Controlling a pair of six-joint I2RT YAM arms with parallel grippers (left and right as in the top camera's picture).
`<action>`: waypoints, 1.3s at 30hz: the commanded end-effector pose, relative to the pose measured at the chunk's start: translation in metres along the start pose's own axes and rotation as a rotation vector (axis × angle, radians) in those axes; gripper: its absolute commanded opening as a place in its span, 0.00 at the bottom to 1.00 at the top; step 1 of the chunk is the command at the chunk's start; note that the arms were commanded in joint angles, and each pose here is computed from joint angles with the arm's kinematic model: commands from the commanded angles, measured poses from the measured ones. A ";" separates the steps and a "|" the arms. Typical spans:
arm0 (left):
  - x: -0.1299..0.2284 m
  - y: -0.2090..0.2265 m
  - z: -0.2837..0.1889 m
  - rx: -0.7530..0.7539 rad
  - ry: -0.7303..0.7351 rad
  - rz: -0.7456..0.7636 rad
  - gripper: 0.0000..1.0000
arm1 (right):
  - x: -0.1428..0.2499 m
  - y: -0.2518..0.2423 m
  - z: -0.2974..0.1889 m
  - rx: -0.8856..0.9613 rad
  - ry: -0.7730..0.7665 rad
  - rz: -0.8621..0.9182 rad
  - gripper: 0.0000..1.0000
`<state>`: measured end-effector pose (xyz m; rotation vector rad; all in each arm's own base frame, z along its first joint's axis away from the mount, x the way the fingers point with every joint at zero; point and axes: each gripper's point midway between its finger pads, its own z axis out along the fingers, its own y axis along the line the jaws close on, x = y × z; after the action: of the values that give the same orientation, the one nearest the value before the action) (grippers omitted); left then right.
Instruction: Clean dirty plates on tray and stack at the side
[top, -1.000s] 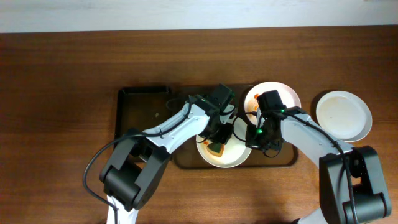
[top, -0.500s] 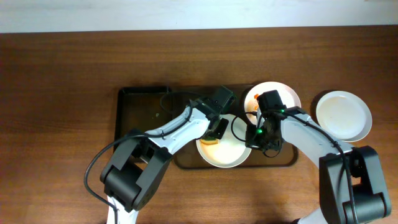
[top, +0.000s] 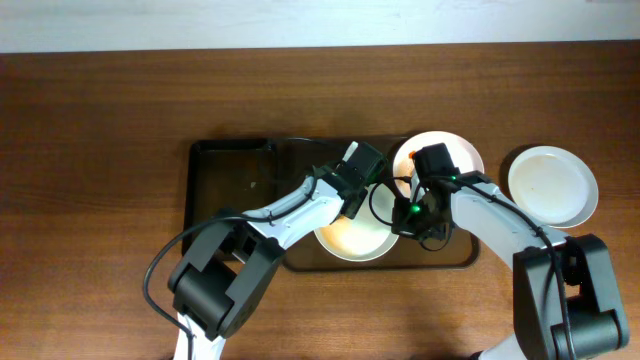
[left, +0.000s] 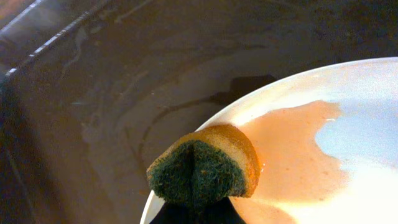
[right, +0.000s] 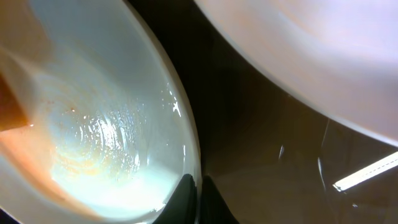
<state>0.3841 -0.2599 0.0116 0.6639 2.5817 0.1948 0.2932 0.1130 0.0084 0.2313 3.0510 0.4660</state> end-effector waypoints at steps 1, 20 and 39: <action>0.009 0.049 0.015 -0.237 0.018 0.001 0.00 | 0.008 -0.011 0.002 0.056 0.024 -0.007 0.04; -0.054 0.127 -0.120 -0.296 -0.267 -0.255 0.00 | 0.009 -0.011 0.002 0.055 0.027 -0.006 0.10; 0.110 0.215 -0.034 0.054 0.226 -0.625 0.00 | 0.001 0.000 -0.007 0.024 0.013 -0.013 0.04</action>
<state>0.3732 -0.0141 0.0631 -0.2166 2.8607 0.0219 0.2857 0.1114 0.0081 0.2231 3.0794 0.4450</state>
